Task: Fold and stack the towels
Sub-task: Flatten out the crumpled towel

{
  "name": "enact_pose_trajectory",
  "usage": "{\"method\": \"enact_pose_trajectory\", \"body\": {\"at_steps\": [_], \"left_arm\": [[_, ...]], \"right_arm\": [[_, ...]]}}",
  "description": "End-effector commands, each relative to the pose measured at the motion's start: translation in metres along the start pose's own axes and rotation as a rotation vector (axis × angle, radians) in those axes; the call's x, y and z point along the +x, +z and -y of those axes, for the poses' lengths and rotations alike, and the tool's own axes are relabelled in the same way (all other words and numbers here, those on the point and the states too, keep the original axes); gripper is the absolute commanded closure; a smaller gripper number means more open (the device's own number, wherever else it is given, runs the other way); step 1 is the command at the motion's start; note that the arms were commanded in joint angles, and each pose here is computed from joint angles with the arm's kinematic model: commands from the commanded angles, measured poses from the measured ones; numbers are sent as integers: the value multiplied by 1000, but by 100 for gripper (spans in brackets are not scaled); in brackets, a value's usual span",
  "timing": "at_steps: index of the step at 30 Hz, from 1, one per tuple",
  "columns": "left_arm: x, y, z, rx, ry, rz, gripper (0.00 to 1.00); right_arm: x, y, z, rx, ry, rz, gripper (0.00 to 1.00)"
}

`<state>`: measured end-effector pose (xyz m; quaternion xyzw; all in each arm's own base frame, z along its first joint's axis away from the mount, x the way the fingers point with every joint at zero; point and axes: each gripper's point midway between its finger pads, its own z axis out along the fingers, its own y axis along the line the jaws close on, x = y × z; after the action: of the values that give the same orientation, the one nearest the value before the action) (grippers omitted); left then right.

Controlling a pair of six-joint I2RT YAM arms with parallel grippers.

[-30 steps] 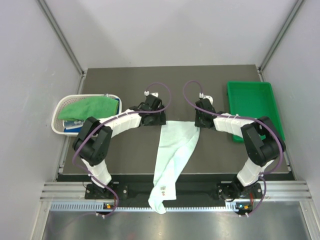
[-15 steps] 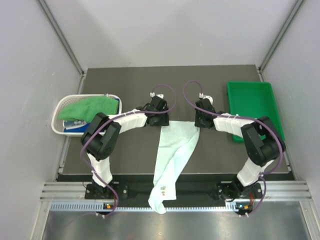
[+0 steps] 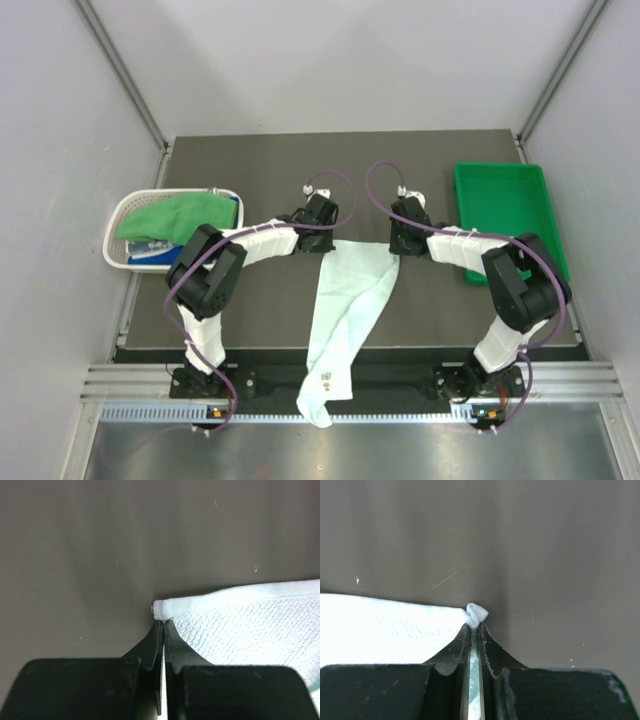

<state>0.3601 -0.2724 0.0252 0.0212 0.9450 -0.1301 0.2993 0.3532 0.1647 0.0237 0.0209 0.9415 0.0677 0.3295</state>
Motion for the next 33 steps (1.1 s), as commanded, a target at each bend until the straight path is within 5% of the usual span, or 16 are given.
{"method": "enact_pose_trajectory", "body": {"at_steps": [1,14,22,33], "left_arm": [[13,2,-20,-94,61,-43,100],[-94,-126,6,-9,104,283,100],[-135,-246,23,160,137,516,100],[-135,-384,53,443,266,684,100]], "right_arm": [[-14,-3,-7,-36,-12,16,97],[-101,-101,-46,-260,-44,299,100],[-153,-218,-66,-429,-82,568,100],[-170,-385,-86,-684,-170,867,100]]}}
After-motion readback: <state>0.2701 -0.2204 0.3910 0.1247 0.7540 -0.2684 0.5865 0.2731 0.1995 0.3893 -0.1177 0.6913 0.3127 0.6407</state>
